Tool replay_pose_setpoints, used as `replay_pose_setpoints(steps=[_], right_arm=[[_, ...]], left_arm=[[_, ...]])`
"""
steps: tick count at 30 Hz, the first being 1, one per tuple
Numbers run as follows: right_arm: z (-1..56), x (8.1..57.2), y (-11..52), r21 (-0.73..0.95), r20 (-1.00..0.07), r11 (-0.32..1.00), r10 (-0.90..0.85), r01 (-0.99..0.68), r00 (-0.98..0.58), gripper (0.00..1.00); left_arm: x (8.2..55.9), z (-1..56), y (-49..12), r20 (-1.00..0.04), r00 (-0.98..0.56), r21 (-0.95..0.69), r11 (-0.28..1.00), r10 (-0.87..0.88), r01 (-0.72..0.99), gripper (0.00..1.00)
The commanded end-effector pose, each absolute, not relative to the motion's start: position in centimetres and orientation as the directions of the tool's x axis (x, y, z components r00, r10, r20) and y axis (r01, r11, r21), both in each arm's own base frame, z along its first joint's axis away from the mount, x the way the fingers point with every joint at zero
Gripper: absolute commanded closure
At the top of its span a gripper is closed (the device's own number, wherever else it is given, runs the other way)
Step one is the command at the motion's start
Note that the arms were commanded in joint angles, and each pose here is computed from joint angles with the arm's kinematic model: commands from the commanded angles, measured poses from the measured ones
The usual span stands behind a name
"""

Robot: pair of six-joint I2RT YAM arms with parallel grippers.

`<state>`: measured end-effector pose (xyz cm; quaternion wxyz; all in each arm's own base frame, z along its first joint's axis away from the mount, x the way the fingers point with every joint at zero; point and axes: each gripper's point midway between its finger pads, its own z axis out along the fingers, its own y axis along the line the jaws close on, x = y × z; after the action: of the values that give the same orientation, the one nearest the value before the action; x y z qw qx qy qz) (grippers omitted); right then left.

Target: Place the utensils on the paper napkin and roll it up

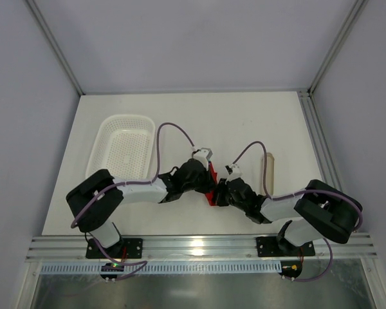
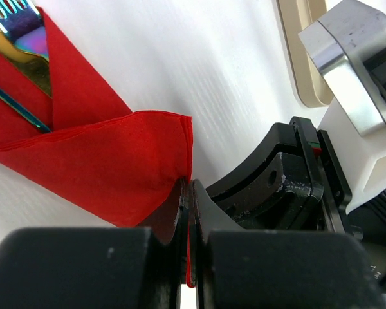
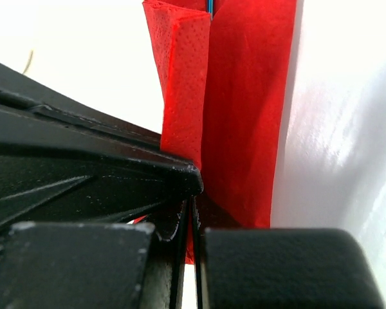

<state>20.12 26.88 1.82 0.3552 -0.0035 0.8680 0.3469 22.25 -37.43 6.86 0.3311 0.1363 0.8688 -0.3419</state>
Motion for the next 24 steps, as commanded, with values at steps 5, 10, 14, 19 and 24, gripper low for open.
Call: replay_pose_setpoints(steps=[5, 10, 14, 19, 24], right_arm=[[2.0, 19.6, 25.7, 0.575, -0.638, 0.778, 0.230, -0.255, -0.735, 0.96], [3.0, 19.4, 24.8, 0.568, -0.659, 0.781, 0.241, -0.261, -0.713, 0.96], [3.6, 19.3, 24.1, 0.562, -0.672, 0.785, 0.248, -0.262, -0.697, 0.96], [2.9, 18.9, 23.9, 0.553, -0.666, 0.790, 0.227, -0.265, -0.711, 0.96], [1.2, 18.3, 23.9, 0.553, -0.634, 0.796, 0.211, -0.245, -0.744, 0.96]], left_arm=[[20.9, 9.5, -41.1, -0.671, -0.741, -0.579, 0.598, 0.037, 0.554, 1.00], [21.1, 9.5, -41.1, -0.669, -0.743, -0.580, 0.598, 0.039, 0.553, 1.00], [21.2, 9.7, -41.3, -0.672, -0.740, -0.577, 0.597, 0.041, 0.557, 1.00], [21.3, 9.7, -41.7, -0.668, -0.742, -0.581, 0.590, 0.048, 0.561, 1.00], [21.1, 9.3, -41.9, -0.661, -0.748, -0.585, 0.584, 0.060, 0.563, 1.00]])
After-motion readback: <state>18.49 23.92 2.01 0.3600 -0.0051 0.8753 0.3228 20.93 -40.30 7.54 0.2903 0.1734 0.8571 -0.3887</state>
